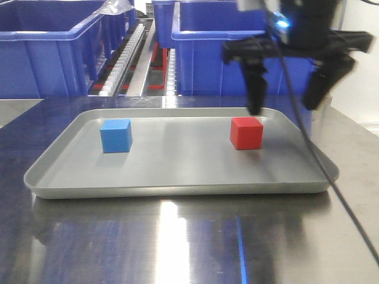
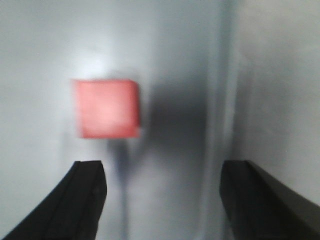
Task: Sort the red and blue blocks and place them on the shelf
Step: 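Lower the open right gripper over the red cube and close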
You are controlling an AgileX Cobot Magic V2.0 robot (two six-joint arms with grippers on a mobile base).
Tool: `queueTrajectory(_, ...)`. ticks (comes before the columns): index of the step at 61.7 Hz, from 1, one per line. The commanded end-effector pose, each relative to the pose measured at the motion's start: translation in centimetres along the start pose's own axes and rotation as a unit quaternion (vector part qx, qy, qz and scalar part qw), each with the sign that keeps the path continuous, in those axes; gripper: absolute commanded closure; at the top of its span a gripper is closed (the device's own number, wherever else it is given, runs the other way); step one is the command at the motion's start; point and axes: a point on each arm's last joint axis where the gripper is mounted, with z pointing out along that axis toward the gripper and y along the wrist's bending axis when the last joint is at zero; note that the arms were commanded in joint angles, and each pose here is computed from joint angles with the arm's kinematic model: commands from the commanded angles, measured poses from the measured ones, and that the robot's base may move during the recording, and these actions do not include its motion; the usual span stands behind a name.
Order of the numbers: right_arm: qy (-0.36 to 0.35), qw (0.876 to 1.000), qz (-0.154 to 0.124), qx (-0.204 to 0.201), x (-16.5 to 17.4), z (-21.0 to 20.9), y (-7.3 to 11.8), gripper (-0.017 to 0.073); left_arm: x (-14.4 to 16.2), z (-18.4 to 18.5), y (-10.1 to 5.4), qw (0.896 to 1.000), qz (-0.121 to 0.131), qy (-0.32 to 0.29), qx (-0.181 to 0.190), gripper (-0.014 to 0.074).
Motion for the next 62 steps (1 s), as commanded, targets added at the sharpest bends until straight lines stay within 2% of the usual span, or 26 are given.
queueTrajectory(1, -0.033, 0.999, -0.018, -0.039, -1.8, -2.7, 1.0, -0.001, -0.1, -0.1, 0.0, 0.999, -0.007, -0.039, 0.0, 0.0469)
queueTrajectory(28, 0.009, 0.999, -0.014, -0.032, -2.9, 2.0, 1.8, -0.0012, -0.1, -0.1, 0.0, 0.999, -0.007, -0.039, 0.0, 0.0469)
queueTrajectory(39, 0.004, 0.999, -0.013, -0.034, -3.0, 2.3, 1.8, -0.0008, -0.1, -0.1, 0.0, 0.999, -0.007, -0.039, 0.0, 0.0469)
queueTrajectory(45, 0.003, 0.999, -0.009, -0.033, -3.3, 2.8, 1.6, 0.0054, -0.1, -0.1, 0.0, 0.999, -0.007, -0.039, 0.0, 0.0469)
queueTrajectory(53, 0.004, 0.999, -0.006, -0.031, -3.4, 3.0, 1.3, 0.0184, -0.1, -0.1, 0.0, 0.999, -0.007, -0.039, 0.0, 0.0469)
queueTrajectory(62, 0.003, 0.999, -0.006, -0.031, -3.4, 3.0, 1.3, 0.0228, -0.1, -0.1, 0.0, 0.999, -0.007, -0.039, 0.0, 0.0469)
